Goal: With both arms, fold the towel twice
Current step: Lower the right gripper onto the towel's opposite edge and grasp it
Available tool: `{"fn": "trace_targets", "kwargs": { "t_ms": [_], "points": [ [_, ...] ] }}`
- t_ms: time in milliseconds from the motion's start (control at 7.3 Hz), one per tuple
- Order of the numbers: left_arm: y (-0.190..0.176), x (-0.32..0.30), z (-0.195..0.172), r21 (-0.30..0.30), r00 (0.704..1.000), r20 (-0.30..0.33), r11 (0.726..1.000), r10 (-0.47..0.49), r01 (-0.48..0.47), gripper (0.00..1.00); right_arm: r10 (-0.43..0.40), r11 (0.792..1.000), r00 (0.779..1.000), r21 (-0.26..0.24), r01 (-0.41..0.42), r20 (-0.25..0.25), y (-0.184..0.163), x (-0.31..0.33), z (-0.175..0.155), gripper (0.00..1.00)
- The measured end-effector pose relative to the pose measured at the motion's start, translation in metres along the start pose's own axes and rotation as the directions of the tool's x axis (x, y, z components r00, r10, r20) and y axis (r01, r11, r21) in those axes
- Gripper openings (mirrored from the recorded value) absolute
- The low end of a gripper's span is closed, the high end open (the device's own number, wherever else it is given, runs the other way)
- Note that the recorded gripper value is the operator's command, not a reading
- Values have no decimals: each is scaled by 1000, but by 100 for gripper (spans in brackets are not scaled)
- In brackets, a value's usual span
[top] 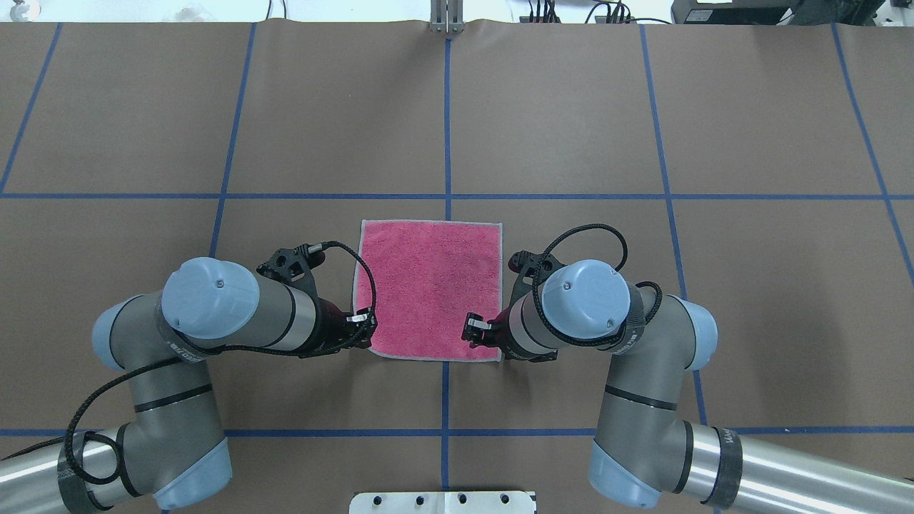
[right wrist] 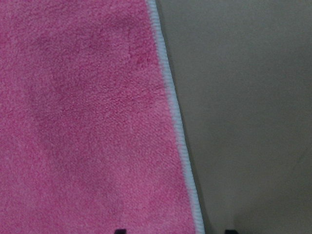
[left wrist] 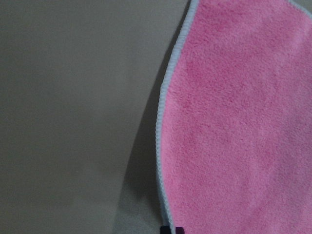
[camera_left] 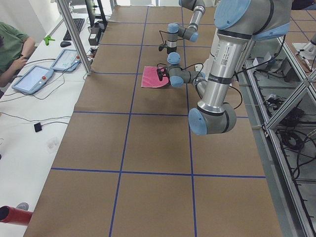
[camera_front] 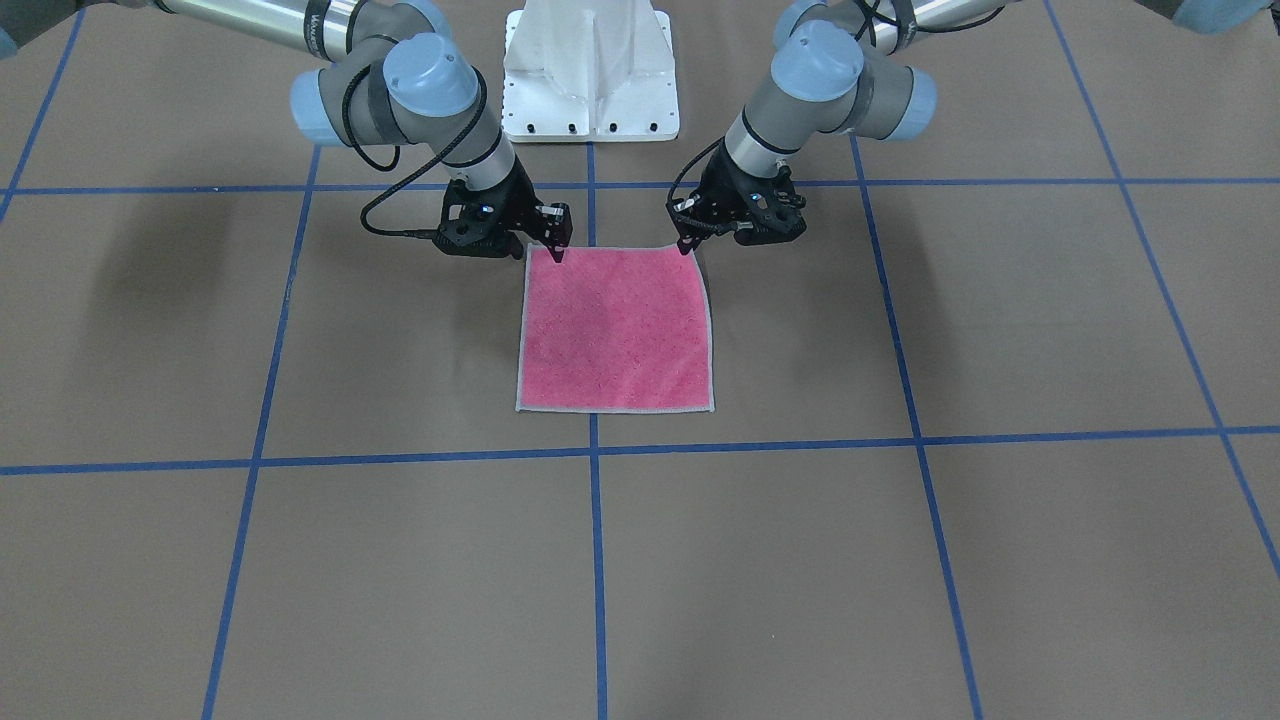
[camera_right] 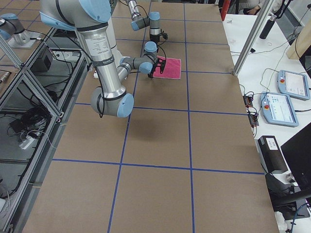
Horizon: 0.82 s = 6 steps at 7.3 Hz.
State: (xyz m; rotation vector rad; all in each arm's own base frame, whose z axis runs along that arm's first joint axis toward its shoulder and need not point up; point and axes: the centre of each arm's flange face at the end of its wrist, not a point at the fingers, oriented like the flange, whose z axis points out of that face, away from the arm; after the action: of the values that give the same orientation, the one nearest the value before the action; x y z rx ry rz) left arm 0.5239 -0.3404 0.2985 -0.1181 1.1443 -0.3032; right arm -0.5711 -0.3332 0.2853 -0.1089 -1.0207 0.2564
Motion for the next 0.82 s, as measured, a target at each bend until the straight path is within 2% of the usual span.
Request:
{"fn": "trace_targets", "kwargs": {
  "t_ms": [137, 822],
  "points": [
    [0, 0, 0, 0, 1000, 0, 1000, 0, 0, 0, 0, 1000, 1000, -2, 0, 0, 0, 0, 0, 0],
    [0, 3, -3, 0, 1000, -7, 1000, 1, -1, 0, -1, 1000, 1000, -13, 1, 13, -3, 0, -10, 0]
  ]
}}
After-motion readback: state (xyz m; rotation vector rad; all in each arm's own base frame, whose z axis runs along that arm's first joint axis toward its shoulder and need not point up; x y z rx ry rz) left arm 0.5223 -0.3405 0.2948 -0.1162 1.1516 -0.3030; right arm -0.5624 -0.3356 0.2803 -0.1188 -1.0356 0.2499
